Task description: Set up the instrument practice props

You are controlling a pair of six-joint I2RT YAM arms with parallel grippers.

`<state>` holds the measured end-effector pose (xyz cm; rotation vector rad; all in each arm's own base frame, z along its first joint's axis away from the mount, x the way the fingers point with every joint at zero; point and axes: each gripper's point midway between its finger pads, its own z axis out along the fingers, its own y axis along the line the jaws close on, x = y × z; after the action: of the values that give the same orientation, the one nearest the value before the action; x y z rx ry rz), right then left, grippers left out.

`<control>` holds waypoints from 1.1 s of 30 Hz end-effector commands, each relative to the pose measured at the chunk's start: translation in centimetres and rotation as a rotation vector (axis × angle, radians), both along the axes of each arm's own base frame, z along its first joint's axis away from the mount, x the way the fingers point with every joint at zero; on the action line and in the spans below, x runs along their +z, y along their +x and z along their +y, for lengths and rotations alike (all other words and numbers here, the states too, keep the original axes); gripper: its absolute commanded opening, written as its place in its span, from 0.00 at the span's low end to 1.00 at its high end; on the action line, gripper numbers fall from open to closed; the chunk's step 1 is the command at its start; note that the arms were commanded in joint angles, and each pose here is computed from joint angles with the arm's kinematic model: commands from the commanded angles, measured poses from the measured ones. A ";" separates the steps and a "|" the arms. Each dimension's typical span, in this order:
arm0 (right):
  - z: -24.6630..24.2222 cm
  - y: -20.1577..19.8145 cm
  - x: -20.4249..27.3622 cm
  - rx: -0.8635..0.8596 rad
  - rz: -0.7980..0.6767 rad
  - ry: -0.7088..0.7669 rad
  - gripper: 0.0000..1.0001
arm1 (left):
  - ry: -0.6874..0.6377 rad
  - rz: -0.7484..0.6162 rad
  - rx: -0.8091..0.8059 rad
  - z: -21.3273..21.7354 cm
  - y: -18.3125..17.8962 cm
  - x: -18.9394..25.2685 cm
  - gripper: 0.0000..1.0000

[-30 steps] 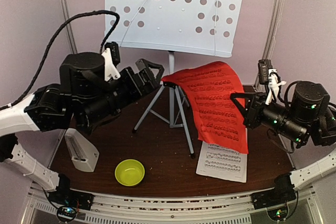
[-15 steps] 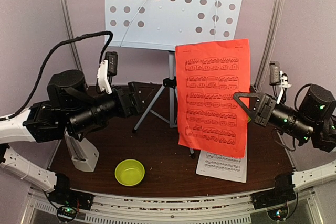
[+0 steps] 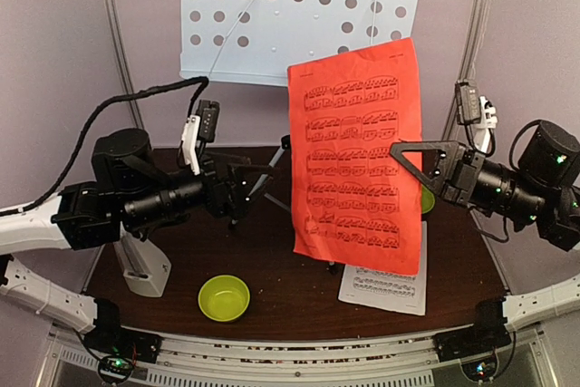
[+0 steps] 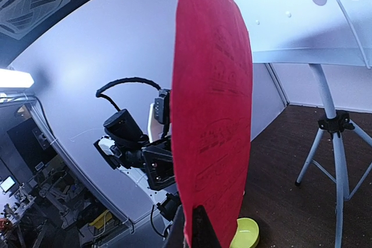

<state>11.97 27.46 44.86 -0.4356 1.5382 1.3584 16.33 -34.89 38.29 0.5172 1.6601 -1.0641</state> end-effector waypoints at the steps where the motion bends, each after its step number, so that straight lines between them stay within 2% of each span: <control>1: -0.1 -1.5 2.4 0.085 -0.040 0.059 0.00 | -0.105 -0.051 -0.085 0.4 -1.1 3.0 0.98; 6: 0.6 -2.2 3.6 0.133 -0.062 0.071 0.00 | -0.058 -0.070 -0.152 -1.4 -1.7 3.4 0.95; 14: 1.0 -2.6 4.8 0.171 -0.078 0.076 0.00 | -0.191 -0.125 -0.216 -1.8 -2.6 6.3 0.71; 17: 0.9 -2.8 5.1 0.185 -0.079 0.085 0.00 | -0.215 -0.133 -0.223 -1.9 -2.7 6.9 0.69; 21: 1.3 -3.0 4.7 0.212 -0.072 0.086 0.00 | -0.250 -0.127 -0.215 -1.8 -2.4 7.4 0.71; 23: 1.4 -2.9 4.3 0.212 -0.057 0.093 0.00 | -0.274 -0.135 -0.224 -1.9 -2.4 8.1 0.67; 25: 1.3 -2.8 4.1 0.204 -0.050 0.096 0.00 | -0.285 -0.147 -0.237 -2.0 -2.6 8.7 0.58; 28: 1.2 -2.3 3.6 0.181 -0.039 0.071 0.00 | -0.297 -0.164 -0.257 -2.0 -3.0 9.4 0.40; 32: 1.7 -1.9 2.5 0.176 -0.026 0.004 0.00 | -0.286 -0.174 -0.262 -1.9 -3.1 9.4 0.06; 33: 1.8 -1.8 2.3 0.173 -0.023 -0.014 0.01 | -0.276 -0.178 -0.263 -1.9 -3.1 9.4 0.00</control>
<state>9.95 29.03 47.88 -0.5740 1.4695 1.5069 13.79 -37.46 44.66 0.6365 1.3873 -1.3469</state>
